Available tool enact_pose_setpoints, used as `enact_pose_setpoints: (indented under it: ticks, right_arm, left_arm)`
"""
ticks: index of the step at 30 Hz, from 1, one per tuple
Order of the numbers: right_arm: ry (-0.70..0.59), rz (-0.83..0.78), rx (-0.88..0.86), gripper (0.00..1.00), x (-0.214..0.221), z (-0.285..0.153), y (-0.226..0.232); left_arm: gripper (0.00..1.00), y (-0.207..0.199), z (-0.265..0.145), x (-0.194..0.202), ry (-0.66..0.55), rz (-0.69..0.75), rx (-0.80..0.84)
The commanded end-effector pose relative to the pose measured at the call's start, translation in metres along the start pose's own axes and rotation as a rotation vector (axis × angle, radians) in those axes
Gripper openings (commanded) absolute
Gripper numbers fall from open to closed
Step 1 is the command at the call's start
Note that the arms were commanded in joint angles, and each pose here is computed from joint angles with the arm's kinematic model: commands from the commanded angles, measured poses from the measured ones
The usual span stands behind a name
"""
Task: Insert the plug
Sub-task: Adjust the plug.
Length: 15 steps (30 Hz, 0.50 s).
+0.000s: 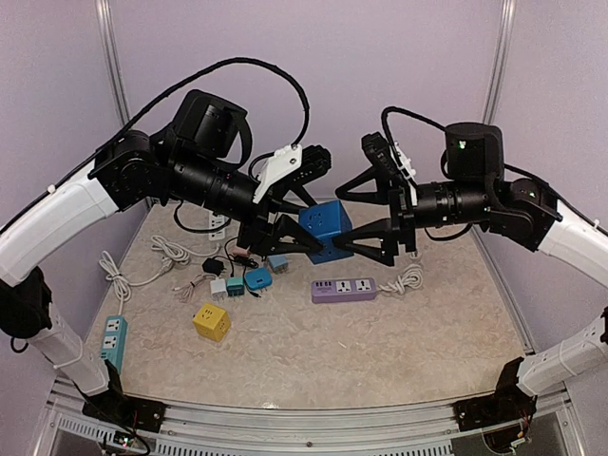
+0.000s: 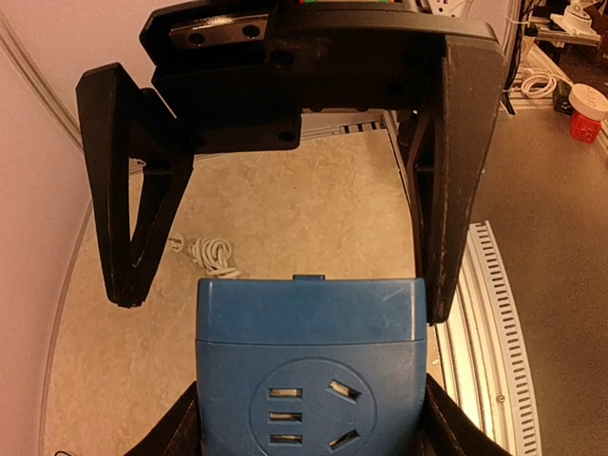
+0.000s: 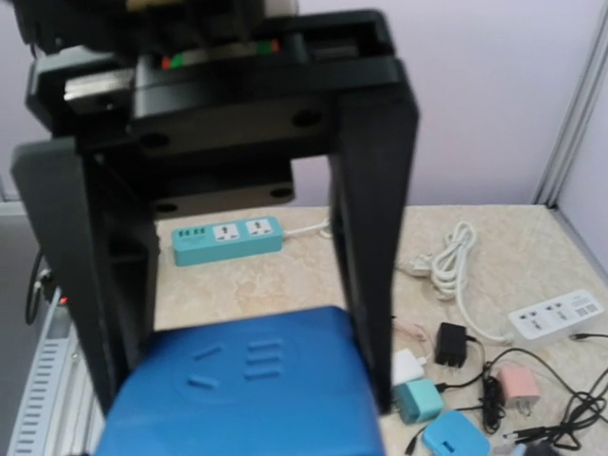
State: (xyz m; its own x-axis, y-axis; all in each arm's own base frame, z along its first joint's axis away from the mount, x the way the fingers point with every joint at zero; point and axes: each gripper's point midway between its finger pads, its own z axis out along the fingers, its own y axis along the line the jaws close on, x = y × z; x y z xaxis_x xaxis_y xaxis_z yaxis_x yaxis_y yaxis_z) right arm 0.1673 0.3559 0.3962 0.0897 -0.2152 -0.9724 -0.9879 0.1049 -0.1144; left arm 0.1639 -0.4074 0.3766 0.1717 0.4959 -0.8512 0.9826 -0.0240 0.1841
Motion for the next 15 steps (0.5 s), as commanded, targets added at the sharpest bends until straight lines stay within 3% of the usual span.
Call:
enact_pose_setpoints:
  ticks: [1, 8, 15]
  right_arm:
    - [0.063, 0.003, -0.04, 0.96, 0.01, 0.006, 0.009]
    - [0.102, 0.022, -0.031, 0.68, 0.017, 0.013, 0.006]
    - [0.042, 0.06, -0.08, 0.01, 0.001, 0.011, 0.015]
  left_arm:
    - [0.0, 0.001, -0.005, -0.01, -0.031, 0.018, -0.006]
    - [0.0, 0.004, -0.004, -0.012, -0.04, 0.02, -0.014]
    - [0.0, 0.003, -0.003, -0.007, -0.029, 0.016, -0.015]
